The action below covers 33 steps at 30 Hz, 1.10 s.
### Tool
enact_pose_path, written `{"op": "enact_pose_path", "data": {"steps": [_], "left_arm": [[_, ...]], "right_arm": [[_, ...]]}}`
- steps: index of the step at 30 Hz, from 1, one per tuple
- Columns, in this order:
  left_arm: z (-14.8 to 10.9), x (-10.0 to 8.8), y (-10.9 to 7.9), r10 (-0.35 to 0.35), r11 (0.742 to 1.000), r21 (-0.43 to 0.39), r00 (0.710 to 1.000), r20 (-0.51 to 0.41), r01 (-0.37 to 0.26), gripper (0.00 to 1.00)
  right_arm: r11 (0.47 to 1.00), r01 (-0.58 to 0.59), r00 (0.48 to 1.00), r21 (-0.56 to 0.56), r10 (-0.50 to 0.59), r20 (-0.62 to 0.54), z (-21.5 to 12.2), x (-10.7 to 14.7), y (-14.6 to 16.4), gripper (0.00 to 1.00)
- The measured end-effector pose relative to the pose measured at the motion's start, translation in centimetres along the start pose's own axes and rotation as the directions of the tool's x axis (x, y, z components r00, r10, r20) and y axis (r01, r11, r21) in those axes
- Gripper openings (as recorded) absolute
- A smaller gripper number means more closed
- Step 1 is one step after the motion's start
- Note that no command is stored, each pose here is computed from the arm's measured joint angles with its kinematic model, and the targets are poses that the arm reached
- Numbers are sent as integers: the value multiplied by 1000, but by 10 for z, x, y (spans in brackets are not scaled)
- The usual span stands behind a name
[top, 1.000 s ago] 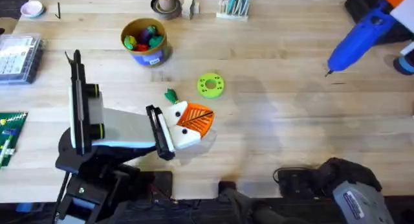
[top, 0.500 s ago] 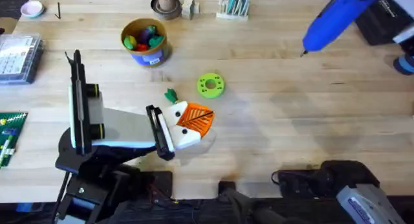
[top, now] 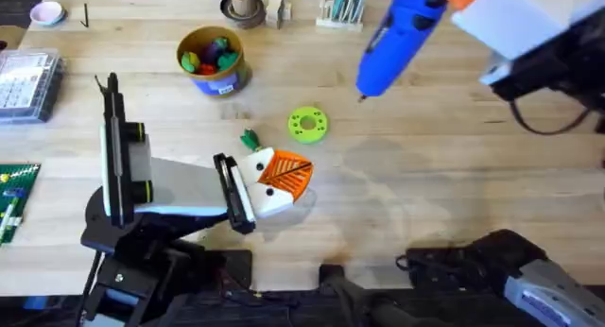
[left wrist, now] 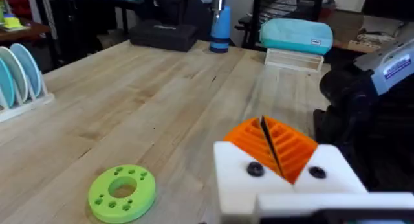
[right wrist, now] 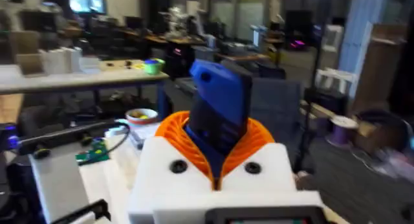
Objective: Pick up the gripper from the table and insert it into the empty holder that is missing its gripper. Then pick up a screw, insert it into the mounting hole, and use the screwdriver to tighten it. Finally, clean up the table by picking up the vegetable and placing it into the bucket.
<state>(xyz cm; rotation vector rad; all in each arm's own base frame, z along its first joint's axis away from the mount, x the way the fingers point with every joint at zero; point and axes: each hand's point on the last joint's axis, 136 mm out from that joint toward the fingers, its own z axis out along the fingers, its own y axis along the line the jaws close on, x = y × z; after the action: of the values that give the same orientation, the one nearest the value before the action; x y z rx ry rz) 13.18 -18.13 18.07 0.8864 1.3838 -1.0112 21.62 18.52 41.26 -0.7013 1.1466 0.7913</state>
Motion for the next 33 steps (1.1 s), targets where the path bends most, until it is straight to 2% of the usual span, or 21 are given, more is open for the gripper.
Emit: {"op": "enact_pose_path", "data": {"steps": [8, 13, 25, 33], "left_arm": [[0, 0, 0, 0, 1000, 0, 1000, 0, 0, 5], [0, 0, 0, 0, 1000, 0, 1000, 0, 0, 5], [0, 0, 0, 0, 1000, 0, 1000, 0, 0, 5], [0, 0, 0, 0, 1000, 0, 1000, 0, 0, 5]], "right_arm": [[975, -37, 997, -217, 51, 57, 42, 9, 47, 19], [950, -50, 993, -309, 81, 89, 59, 14, 71, 19], [893, -135, 984, -430, 173, 51, 75, 30, 111, 19], [877, -136, 985, -461, 170, 33, 79, 40, 124, 19]]}}
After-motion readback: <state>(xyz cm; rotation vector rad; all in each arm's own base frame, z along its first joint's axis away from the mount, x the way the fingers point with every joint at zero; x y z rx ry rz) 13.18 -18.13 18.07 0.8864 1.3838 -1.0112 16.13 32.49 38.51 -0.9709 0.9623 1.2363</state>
